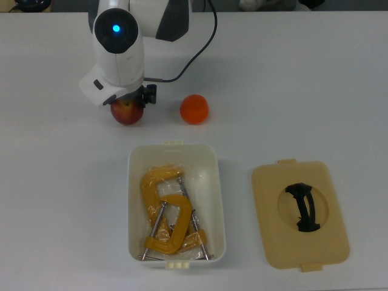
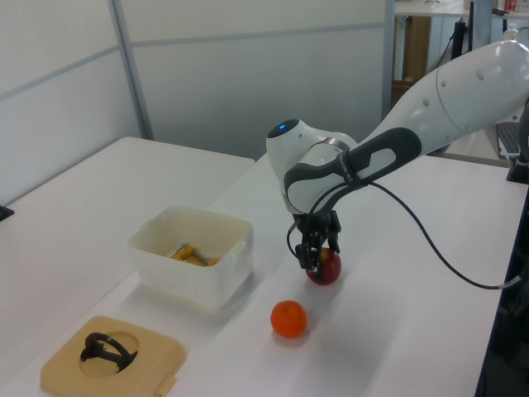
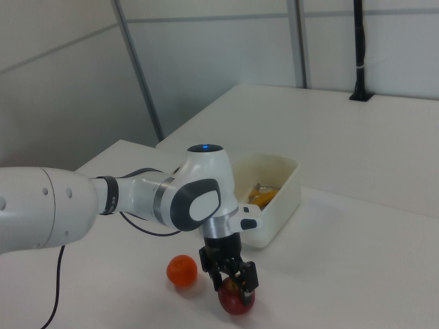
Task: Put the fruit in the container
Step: 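Lower the gripper onto the red apple and close it, then lift the apple and carry it over the white container, then lower the apple into the container and open the gripper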
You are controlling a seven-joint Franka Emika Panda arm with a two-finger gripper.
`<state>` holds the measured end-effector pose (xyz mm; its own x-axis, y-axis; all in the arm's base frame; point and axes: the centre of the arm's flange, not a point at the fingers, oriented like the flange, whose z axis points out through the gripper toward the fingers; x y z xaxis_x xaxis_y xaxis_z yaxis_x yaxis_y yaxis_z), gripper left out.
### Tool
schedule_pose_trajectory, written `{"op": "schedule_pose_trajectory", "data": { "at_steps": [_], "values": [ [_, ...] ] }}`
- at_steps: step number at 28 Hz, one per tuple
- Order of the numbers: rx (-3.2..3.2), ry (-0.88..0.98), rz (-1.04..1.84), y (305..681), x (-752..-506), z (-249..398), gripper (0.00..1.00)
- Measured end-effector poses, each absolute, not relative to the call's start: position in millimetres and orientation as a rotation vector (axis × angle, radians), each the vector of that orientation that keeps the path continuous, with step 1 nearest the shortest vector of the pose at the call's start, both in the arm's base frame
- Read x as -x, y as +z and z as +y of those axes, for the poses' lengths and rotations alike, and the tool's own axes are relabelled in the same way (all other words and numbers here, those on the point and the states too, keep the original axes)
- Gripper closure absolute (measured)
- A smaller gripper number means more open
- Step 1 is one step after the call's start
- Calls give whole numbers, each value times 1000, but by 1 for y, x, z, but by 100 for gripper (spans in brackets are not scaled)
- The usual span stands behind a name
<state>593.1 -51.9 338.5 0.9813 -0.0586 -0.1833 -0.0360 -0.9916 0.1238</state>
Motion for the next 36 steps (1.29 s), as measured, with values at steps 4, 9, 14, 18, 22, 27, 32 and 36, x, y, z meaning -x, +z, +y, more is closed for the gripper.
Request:
{"op": "schedule_pose_trajectory", "data": {
  "at_steps": [4,9,14,18,22,27,32,36],
  "values": [
    [-3009,-263,-72,341,-595,-52,13],
    [-3013,-135,-86,381,-608,-55,13],
    [-3010,63,-96,456,-626,-51,13],
    [-3006,177,-83,495,-635,-42,13],
    [-3003,286,-47,515,-646,-24,14],
    [-2995,539,-41,518,-668,6,14],
    [-3009,667,-128,489,-688,34,14],
    [-3020,656,-158,467,-695,44,7]
  ]
}}
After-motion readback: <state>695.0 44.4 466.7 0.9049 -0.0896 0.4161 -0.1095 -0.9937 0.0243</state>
